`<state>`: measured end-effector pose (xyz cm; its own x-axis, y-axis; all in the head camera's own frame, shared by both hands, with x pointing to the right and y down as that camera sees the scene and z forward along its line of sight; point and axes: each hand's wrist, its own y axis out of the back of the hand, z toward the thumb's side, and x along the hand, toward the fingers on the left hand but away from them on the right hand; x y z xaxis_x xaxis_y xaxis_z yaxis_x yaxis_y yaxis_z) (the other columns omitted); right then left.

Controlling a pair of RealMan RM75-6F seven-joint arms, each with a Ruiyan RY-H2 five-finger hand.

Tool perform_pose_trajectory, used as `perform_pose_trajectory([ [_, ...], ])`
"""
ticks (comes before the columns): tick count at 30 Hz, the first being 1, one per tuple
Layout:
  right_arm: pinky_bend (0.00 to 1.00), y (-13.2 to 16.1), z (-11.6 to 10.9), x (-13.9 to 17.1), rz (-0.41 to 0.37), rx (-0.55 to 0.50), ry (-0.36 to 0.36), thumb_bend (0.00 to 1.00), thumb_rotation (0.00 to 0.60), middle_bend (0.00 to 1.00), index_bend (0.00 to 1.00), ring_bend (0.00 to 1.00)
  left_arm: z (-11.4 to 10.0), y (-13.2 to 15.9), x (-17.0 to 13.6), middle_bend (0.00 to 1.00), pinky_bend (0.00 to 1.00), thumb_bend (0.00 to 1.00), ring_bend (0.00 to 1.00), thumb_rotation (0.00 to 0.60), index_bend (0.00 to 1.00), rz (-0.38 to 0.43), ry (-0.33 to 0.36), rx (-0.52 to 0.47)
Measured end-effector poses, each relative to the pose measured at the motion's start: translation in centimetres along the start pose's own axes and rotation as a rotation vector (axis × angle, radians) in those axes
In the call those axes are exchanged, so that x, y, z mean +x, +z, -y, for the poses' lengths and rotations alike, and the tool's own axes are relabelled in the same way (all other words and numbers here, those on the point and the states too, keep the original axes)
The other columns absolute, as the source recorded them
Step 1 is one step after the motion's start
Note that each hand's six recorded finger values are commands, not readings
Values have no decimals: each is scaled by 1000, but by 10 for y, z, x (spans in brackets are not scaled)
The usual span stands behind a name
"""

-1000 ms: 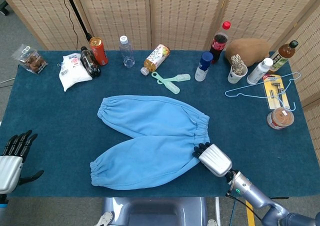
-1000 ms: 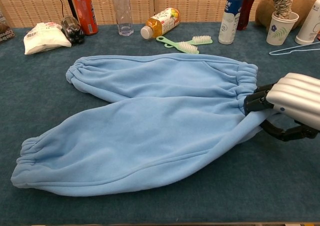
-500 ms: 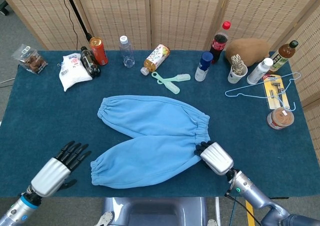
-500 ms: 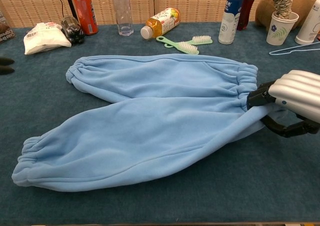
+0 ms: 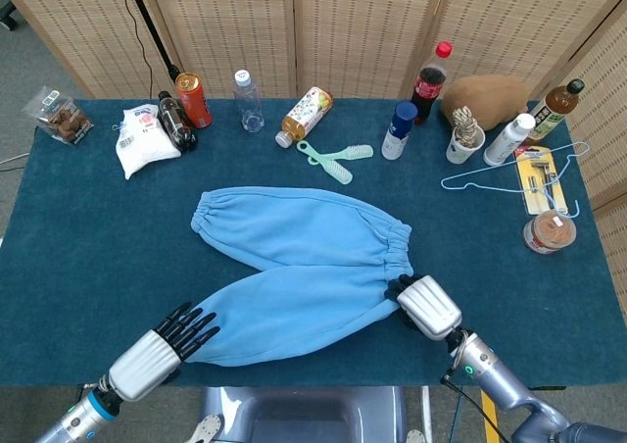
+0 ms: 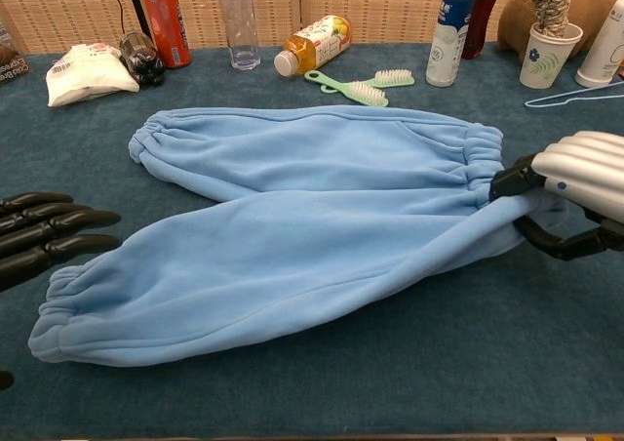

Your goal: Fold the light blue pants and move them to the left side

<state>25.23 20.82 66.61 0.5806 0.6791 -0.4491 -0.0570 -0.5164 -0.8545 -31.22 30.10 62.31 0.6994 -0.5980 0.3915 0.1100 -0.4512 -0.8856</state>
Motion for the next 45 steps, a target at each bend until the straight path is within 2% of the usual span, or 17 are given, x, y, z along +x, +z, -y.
perform_pose_trajectory([
  [8,572,-3,1,0,11,-12,15,820,600,466,566,433,6,2,17,0,0,52,0,600,0,-22,-1,20],
  [21,572,-4,-2,0,16,-23,20,824,600,467,568,433,15,14,34,0,0,56,0,600,0,-2,-26,16],
  [25,572,-3,-2,-1,16,-26,22,823,600,467,568,433,15,17,40,0,60,67,12,600,4,-4,-19,16],
  [30,572,-1,-1,-1,14,-32,28,824,600,467,569,433,13,21,47,29,166,97,118,600,171,-3,14,13],
  [33,573,-1,0,-2,14,-36,31,824,600,468,569,433,12,22,48,143,263,118,205,600,329,-5,24,14],
  [38,572,-3,-1,-2,21,-42,32,823,600,468,569,433,9,21,51,337,425,231,367,600,549,-23,53,0],
  [42,572,-4,-1,-2,24,-51,34,823,600,469,570,433,8,20,52,432,502,288,448,600,661,-35,67,-5],
  [45,572,-5,-1,-2,26,-41,36,824,600,469,571,433,7,19,53,464,538,330,478,600,699,-47,82,-10],
])
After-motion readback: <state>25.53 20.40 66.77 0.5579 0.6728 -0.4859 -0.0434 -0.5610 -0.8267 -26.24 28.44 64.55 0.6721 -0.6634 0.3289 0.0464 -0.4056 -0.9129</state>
